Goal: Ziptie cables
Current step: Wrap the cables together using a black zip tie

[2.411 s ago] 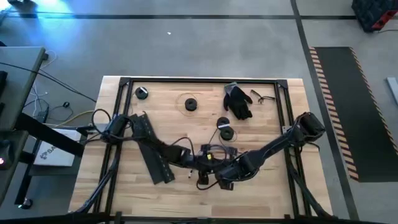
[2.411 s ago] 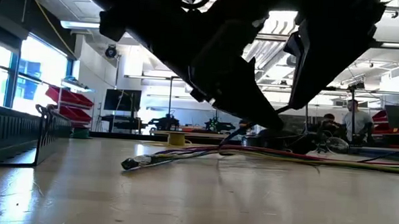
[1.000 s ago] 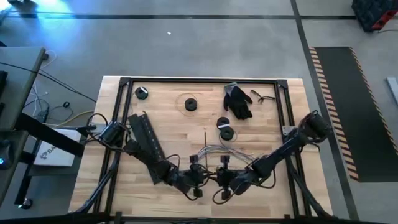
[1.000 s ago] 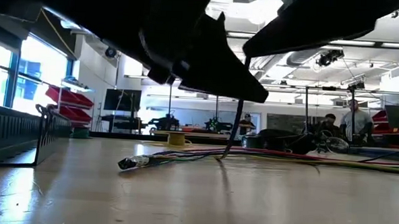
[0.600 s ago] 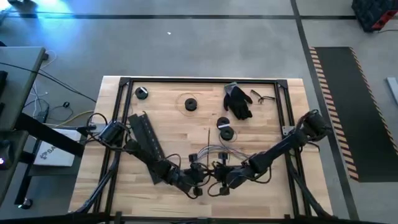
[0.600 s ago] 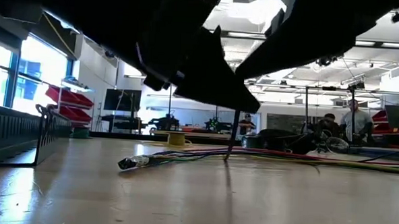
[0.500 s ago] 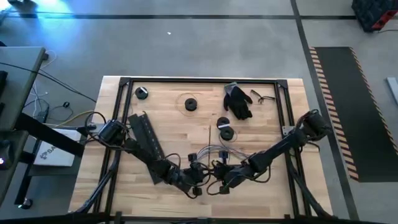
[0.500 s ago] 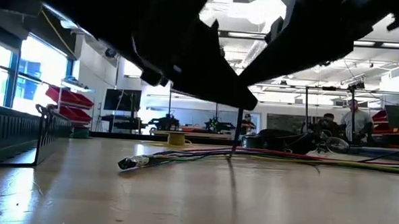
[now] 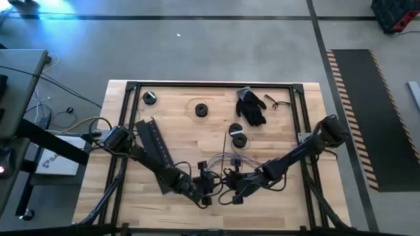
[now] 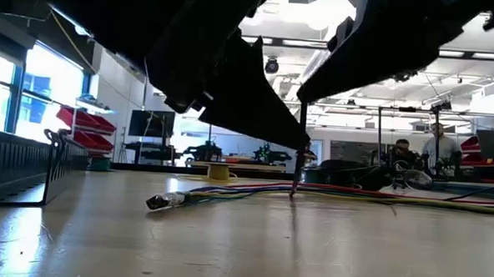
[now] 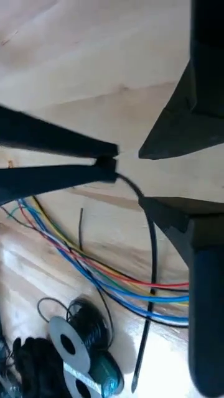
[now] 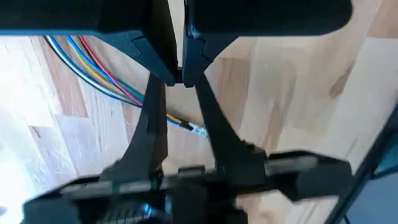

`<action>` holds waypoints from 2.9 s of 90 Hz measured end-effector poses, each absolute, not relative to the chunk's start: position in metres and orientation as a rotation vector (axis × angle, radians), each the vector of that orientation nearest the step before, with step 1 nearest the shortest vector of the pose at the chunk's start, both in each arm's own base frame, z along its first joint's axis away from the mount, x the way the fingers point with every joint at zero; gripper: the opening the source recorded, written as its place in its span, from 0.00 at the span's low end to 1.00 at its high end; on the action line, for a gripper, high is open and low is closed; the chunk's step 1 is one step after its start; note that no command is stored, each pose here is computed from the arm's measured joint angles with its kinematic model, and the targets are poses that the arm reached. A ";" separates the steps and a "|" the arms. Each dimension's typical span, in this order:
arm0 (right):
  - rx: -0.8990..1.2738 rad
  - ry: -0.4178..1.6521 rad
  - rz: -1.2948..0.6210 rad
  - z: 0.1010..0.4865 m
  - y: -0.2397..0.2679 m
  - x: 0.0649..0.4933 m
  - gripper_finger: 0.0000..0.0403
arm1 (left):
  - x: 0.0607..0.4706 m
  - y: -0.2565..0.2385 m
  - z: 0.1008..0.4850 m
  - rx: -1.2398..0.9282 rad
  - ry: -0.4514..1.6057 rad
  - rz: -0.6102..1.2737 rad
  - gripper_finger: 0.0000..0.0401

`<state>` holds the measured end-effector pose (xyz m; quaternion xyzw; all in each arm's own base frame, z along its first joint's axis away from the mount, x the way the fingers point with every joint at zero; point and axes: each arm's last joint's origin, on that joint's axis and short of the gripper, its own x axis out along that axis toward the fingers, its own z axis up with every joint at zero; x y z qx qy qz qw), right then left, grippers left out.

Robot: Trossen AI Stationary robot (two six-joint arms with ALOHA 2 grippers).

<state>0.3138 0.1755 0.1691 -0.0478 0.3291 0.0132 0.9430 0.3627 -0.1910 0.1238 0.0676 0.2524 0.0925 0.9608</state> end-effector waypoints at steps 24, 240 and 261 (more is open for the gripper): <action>-0.094 0.665 0.030 0.176 0.175 0.312 0.00 | 0.365 -0.189 0.127 0.162 0.473 0.235 0.18; 0.267 0.710 0.075 0.074 -0.038 0.326 0.52 | 0.358 -0.197 0.120 0.079 0.558 0.118 0.00; 0.283 0.626 0.078 0.079 -0.059 0.327 0.52 | 0.360 -0.195 0.120 0.072 0.569 0.099 0.00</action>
